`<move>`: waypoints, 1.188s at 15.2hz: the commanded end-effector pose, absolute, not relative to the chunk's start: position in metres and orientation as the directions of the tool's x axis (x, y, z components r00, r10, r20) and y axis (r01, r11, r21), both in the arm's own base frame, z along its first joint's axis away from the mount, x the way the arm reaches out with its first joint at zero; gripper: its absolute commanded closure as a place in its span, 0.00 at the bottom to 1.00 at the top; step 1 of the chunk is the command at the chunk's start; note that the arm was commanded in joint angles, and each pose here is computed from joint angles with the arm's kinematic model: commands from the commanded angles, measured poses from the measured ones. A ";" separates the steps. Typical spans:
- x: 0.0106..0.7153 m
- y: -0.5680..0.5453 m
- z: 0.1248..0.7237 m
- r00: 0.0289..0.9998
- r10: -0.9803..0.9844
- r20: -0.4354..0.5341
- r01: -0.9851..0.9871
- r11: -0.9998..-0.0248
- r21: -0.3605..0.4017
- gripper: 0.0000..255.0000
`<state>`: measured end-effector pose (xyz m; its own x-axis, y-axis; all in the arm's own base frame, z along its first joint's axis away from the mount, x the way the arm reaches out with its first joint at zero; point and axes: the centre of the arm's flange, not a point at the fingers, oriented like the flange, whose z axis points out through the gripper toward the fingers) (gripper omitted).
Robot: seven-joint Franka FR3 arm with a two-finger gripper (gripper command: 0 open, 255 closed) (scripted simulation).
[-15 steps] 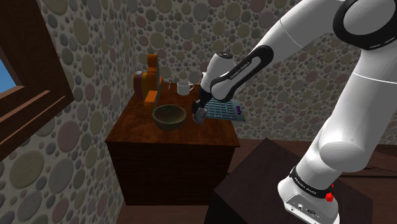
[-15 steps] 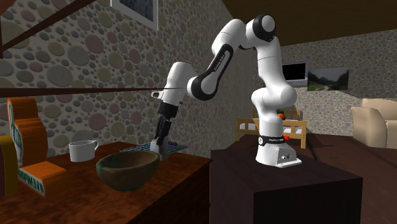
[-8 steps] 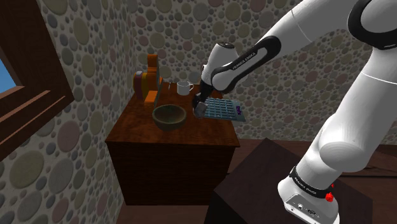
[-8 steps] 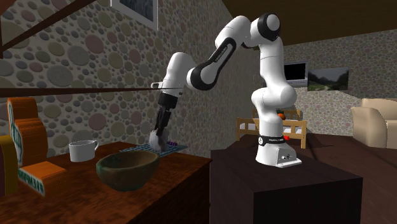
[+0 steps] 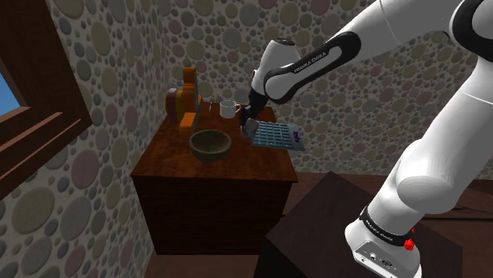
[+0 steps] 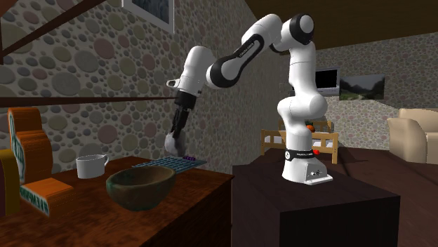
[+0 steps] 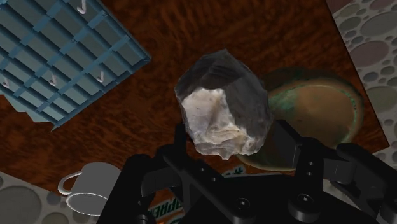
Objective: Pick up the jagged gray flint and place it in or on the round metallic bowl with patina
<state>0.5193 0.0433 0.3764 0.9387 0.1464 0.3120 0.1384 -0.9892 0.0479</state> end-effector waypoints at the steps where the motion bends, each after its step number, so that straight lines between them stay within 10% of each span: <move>1: 0.520 0.043 0.388 0.939 0.146 0.312 0.138 -0.989 0.048 1.00; 18: 0.601 0.145 0.441 0.939 0.146 0.312 0.138 -0.989 0.048 1.00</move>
